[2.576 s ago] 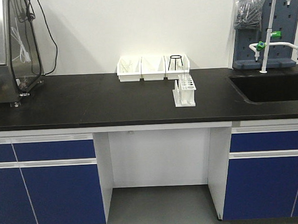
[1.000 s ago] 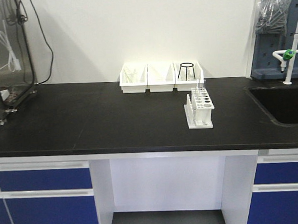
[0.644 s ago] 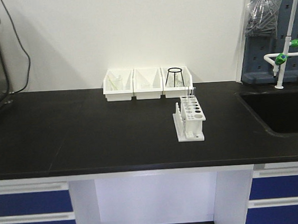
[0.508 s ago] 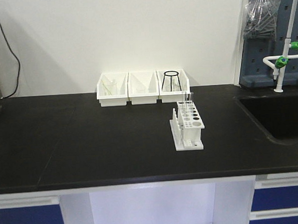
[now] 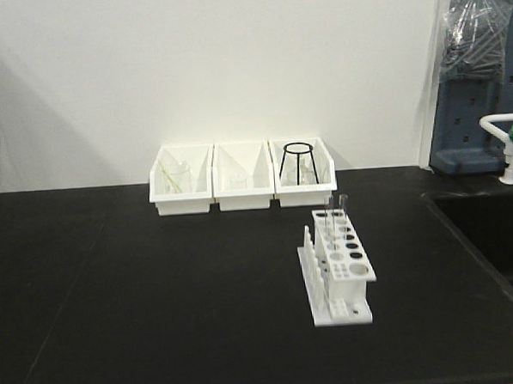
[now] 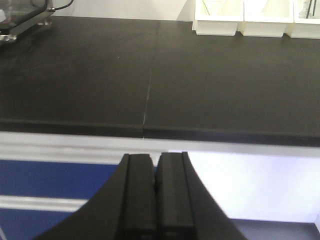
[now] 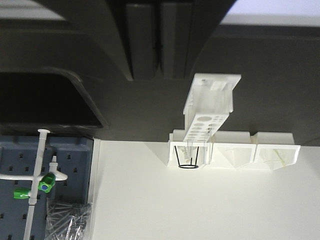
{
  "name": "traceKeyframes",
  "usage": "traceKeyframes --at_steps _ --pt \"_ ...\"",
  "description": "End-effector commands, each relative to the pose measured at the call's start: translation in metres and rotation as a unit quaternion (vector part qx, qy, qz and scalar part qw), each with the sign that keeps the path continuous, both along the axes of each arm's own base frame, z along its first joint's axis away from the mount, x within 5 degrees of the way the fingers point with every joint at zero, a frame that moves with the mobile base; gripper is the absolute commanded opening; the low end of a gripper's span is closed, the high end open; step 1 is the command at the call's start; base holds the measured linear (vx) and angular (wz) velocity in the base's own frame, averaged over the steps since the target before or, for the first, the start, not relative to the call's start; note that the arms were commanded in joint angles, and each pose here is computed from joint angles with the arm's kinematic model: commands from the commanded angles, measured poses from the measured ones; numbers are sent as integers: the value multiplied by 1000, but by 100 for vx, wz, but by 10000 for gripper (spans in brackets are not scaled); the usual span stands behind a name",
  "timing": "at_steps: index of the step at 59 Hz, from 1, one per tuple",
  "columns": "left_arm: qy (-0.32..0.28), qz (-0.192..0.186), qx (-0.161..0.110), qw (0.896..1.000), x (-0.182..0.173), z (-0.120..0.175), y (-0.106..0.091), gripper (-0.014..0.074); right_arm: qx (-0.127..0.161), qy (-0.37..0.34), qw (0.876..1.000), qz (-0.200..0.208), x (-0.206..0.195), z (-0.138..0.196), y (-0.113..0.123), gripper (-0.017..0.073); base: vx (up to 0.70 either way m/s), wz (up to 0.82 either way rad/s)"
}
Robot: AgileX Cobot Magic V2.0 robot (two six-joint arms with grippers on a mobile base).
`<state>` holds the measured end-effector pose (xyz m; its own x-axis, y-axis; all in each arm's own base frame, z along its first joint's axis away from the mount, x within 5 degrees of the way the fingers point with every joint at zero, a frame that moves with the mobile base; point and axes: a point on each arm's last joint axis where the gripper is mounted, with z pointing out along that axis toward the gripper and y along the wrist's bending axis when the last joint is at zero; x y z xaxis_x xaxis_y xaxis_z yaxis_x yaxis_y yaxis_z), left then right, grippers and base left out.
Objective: Flip and reinsert test tube from rack
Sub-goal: 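Drive the base toward the white test-tube rack on the bench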
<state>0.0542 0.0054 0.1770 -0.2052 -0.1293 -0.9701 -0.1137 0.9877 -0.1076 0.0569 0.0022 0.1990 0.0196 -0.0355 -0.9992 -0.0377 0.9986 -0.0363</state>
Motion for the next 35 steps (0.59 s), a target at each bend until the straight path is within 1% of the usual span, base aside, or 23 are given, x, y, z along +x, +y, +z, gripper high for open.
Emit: traceKeyframes --at_steps 1,19,35 --pt "-49 -6 2 999 1 8 -1 -6 0 -43 999 -1 -1 7 0 -8 43 -2" --pt "-49 -6 2 999 1 8 -1 -6 0 -43 999 -1 -1 7 0 -8 41 1" --pt "-49 -6 2 999 1 8 -1 -6 0 -43 999 -1 -1 7 0 -8 31 4"
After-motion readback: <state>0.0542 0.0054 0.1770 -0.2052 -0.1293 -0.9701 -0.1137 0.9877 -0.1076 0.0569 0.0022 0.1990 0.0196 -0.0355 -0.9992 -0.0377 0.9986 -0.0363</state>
